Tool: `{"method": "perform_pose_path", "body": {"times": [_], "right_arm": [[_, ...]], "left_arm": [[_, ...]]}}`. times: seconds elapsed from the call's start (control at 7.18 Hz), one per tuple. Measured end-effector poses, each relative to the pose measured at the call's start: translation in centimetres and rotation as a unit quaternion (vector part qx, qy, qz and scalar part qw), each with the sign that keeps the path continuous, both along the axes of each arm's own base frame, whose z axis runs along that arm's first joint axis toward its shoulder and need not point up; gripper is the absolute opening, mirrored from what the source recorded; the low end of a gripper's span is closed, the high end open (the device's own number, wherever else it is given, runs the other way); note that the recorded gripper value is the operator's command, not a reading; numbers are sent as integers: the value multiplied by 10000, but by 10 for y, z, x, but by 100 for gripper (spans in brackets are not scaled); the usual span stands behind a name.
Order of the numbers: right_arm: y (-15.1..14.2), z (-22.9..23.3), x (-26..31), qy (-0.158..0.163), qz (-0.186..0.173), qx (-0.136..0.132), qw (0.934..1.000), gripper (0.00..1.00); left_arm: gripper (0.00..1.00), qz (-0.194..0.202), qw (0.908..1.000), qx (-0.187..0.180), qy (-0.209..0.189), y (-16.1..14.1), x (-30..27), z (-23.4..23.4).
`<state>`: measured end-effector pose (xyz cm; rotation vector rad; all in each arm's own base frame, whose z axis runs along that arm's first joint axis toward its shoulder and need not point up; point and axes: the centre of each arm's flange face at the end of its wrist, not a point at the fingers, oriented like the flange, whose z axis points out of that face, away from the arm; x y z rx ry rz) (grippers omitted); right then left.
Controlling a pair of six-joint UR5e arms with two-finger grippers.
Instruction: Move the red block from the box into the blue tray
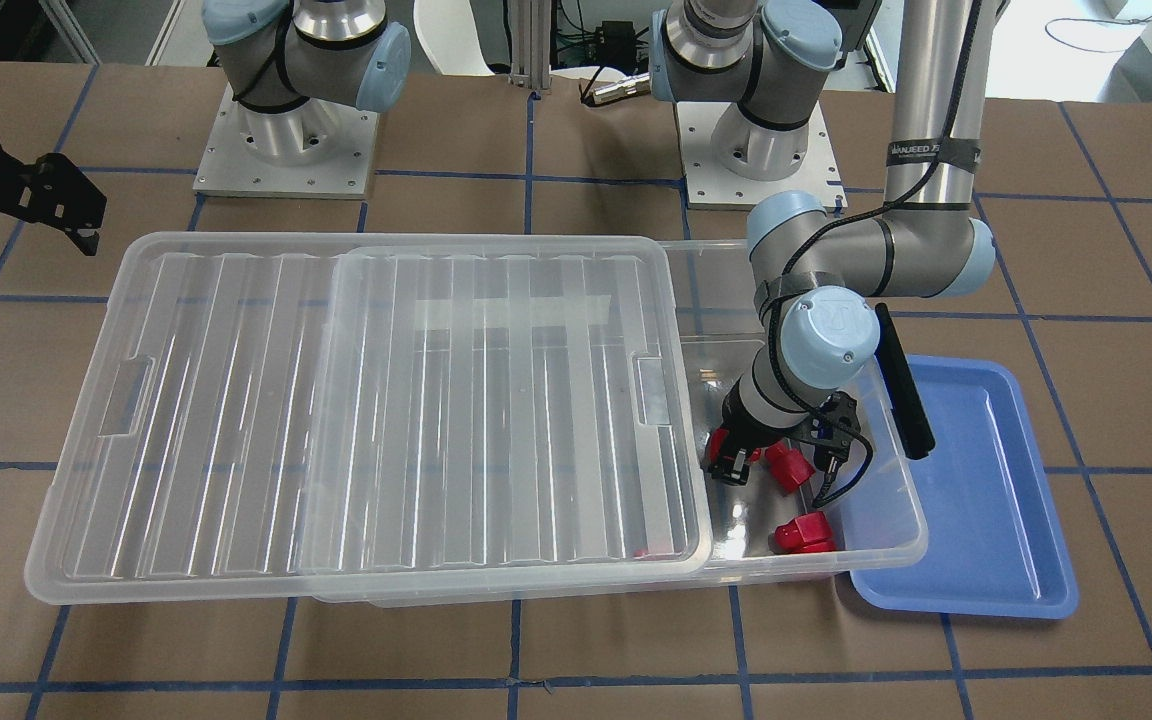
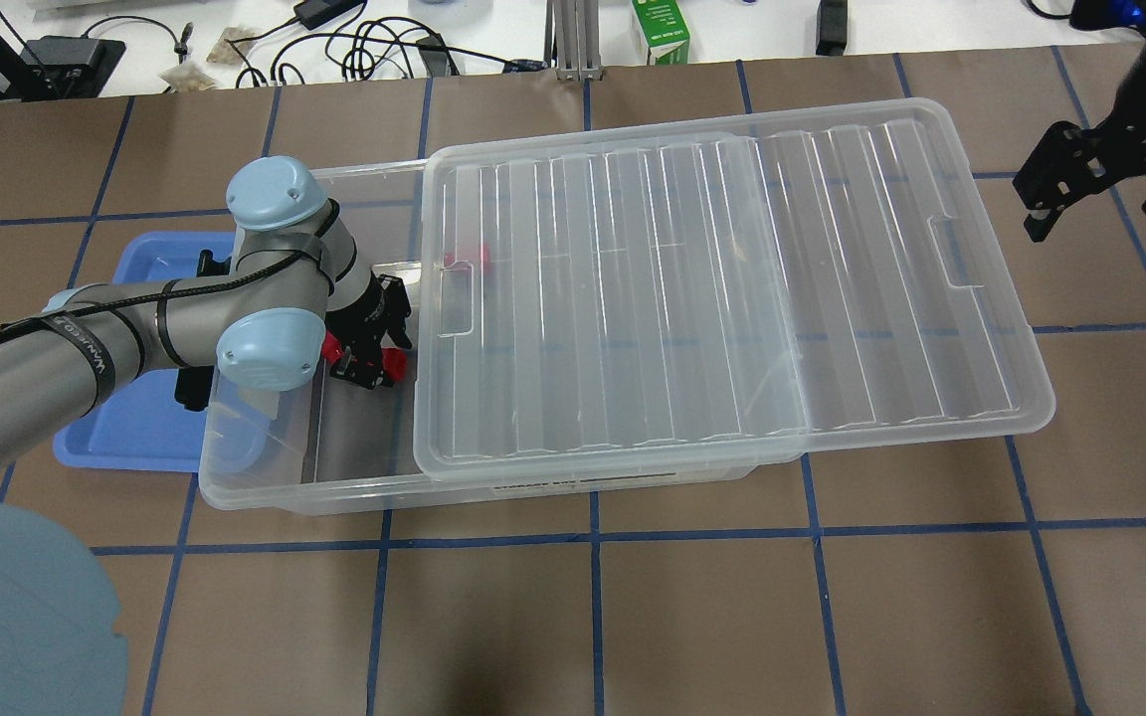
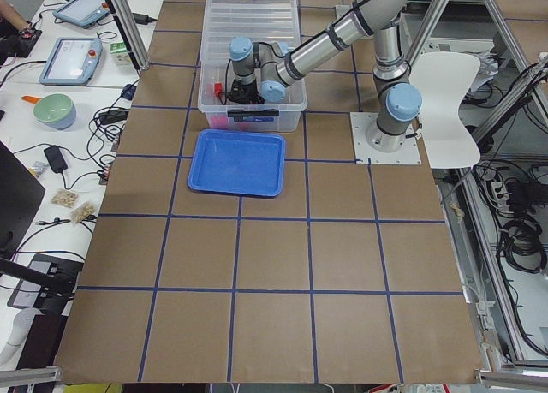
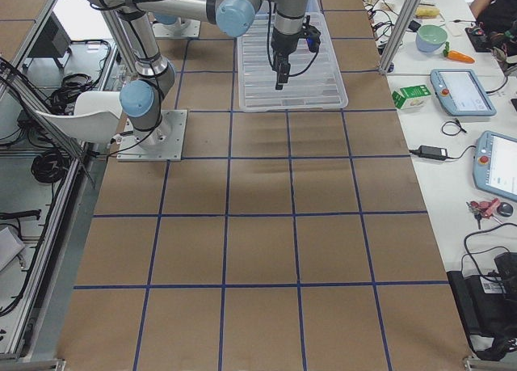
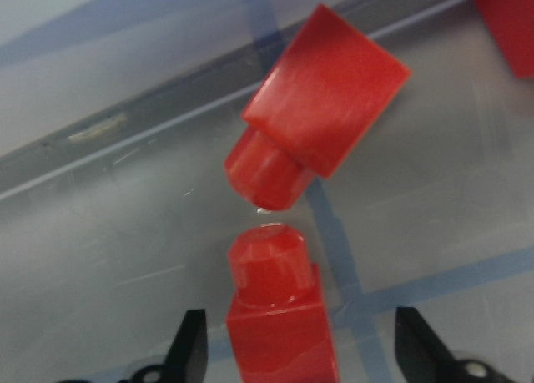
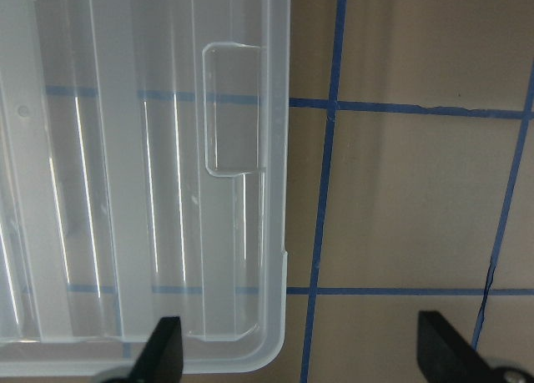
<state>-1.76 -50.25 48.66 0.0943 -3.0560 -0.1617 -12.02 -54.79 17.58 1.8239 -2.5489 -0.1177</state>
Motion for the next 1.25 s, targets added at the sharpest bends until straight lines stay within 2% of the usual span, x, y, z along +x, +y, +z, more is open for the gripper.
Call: {"method": "perform_pose_path", "body": {"times": [0.42, 0.84, 1.25], "right_arm": [[2, -1, 1, -18, -14, 65, 10000, 100], [1, -3, -2, -11, -33, 85, 10000, 100], [-15, -25, -40, -81, -89, 147, 9998, 100]], "left_arm": [[0, -55, 9994, -331, -42, -8, 1, 30], [0, -133, 9971, -744, -58, -14, 1, 101], [0, -680, 9958, -609, -68, -25, 31, 195]]}}
